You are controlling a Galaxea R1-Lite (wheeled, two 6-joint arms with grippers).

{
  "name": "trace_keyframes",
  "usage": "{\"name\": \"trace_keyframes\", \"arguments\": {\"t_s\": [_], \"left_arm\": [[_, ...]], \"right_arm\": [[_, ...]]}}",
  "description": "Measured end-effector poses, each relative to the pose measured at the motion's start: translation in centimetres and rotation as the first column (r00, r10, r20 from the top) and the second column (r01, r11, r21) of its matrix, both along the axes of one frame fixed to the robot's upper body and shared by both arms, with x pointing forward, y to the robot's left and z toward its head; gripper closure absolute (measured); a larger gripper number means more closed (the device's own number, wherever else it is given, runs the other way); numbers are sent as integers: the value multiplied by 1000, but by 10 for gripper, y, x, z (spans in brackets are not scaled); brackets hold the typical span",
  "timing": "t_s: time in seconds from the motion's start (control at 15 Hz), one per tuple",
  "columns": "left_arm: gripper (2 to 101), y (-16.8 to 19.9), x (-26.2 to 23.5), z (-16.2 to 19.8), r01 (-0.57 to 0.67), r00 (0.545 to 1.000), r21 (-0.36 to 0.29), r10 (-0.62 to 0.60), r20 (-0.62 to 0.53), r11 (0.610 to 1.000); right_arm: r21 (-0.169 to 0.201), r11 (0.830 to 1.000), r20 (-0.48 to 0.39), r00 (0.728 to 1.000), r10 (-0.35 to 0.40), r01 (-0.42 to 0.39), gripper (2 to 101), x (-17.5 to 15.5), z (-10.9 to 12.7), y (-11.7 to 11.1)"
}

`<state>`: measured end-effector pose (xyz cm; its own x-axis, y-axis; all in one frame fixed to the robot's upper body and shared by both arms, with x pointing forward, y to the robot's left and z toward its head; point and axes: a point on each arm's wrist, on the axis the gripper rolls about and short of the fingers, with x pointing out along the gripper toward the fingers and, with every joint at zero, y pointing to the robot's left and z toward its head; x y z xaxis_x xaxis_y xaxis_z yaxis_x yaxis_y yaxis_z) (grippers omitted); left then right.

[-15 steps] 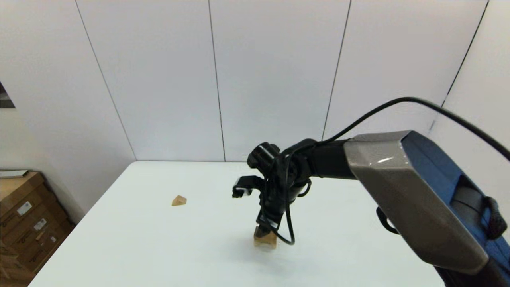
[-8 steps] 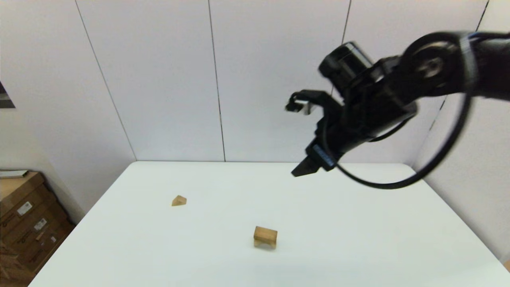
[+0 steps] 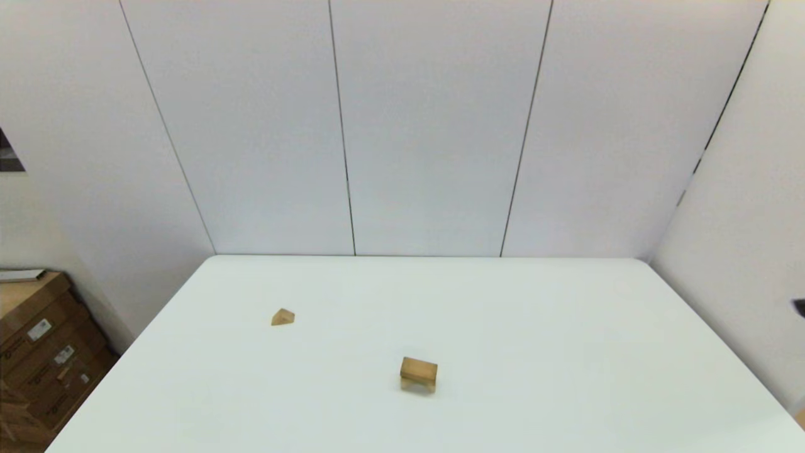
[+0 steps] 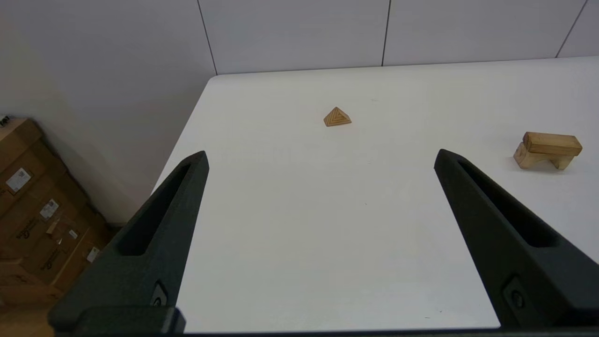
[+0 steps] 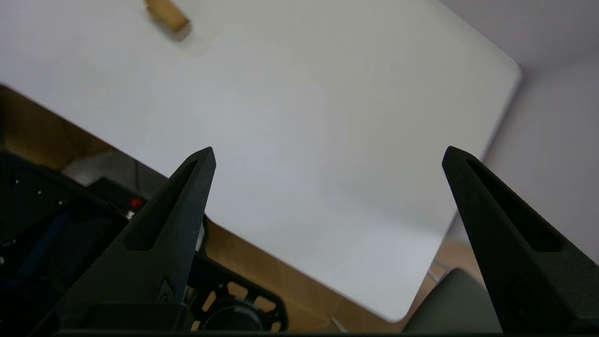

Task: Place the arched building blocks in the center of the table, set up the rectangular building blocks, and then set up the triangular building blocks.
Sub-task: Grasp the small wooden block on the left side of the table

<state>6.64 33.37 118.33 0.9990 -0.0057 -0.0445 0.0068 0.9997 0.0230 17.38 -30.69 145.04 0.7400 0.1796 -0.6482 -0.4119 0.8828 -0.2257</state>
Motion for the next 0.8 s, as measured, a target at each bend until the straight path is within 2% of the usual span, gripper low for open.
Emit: {"name": "trace_keyframes", "arguments": {"t_s": [0.13, 0.33, 0.6, 0.73, 0.8], "left_arm": [[54, 0, 0, 0, 0, 1000, 0, 0, 0, 1000], [54, 0, 0, 0, 1, 1000, 0, -1, 0, 1000], [54, 0, 0, 0, 0, 1000, 0, 0, 0, 1000], [54, 0, 0, 0, 1, 1000, 0, -1, 0, 1000], [54, 0, 0, 0, 1, 1000, 0, -1, 0, 1000]], "right_arm": [[64, 988, 60, 987, -146, 142, 61, -52, -13, -23], [127, 939, 120, 935, -334, 319, 55, -112, -50, -39], [189, 895, 216, 872, -439, 404, 52, -165, -105, -40], [233, 885, 276, 845, -458, 403, 52, -182, -131, -37], [255, 886, 304, 837, -454, 388, 52, -186, -144, -35]]}}
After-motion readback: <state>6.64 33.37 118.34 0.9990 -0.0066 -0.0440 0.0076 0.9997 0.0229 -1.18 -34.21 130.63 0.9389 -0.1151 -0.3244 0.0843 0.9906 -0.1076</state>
